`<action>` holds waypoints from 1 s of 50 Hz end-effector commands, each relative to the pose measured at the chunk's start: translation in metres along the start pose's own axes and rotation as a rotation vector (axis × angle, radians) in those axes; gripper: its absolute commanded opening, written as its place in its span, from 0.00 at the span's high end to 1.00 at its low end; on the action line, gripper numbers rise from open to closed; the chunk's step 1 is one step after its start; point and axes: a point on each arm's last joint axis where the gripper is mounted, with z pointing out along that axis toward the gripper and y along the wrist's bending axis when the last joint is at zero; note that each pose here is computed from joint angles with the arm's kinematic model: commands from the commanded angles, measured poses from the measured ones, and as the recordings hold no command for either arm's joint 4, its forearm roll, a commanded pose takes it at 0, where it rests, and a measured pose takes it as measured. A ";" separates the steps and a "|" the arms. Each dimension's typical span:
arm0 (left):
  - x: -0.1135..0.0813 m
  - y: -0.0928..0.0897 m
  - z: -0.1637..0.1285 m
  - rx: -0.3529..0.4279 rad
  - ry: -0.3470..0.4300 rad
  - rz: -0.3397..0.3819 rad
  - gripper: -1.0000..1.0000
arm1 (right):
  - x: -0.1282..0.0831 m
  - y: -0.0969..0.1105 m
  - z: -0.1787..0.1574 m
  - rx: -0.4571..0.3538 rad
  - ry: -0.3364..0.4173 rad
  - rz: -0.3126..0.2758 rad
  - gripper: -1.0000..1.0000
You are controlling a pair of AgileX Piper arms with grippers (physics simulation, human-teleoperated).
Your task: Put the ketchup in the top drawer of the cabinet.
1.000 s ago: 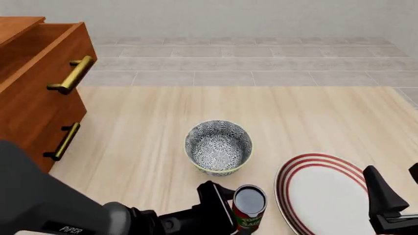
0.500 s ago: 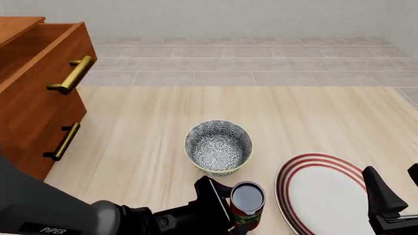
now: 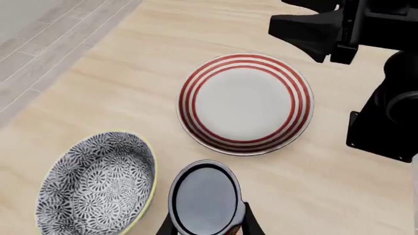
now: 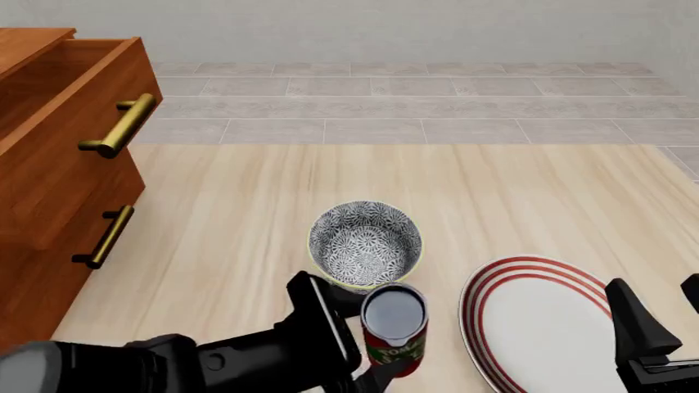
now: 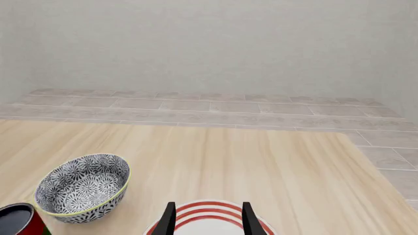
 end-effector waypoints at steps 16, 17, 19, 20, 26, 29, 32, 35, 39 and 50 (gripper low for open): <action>-0.026 0.027 -0.086 -0.114 -0.051 -0.007 1.00 | 0.000 0.000 0.000 -0.006 0.004 0.001 0.00; -0.026 0.030 -0.092 -0.128 -0.052 -0.020 1.00 | 0.000 0.000 0.000 -0.007 0.003 0.003 0.00; -0.027 0.031 -0.096 -0.136 -0.059 -0.020 1.00 | 0.000 0.000 0.000 -0.006 0.003 0.003 0.00; -0.026 0.032 -0.104 -0.151 -0.066 0.010 1.00 | 0.000 0.000 0.000 -0.007 0.003 0.003 0.00; -0.029 0.037 -0.118 -0.182 -0.058 -0.013 1.00 | 0.000 0.001 0.001 -0.010 0.004 0.002 0.00; -0.029 0.039 -0.121 -0.193 -0.048 -0.021 1.00 | -0.001 0.001 0.003 -0.009 0.004 0.001 0.00; -0.033 0.041 -0.130 -0.209 -0.057 -0.006 1.00 | -0.002 0.000 0.006 -0.007 0.005 0.003 0.00; -0.036 0.046 -0.140 -0.239 -0.049 -0.036 1.00 | 0.001 0.000 0.000 -0.008 0.006 0.004 0.00; -0.037 0.046 -0.149 -0.254 -0.039 -0.029 1.00 | 0.000 0.001 0.000 -0.011 0.005 0.004 0.00; -0.041 0.049 -0.164 -0.283 -0.023 -0.034 1.00 | 0.001 0.001 0.000 -0.014 0.007 0.005 0.00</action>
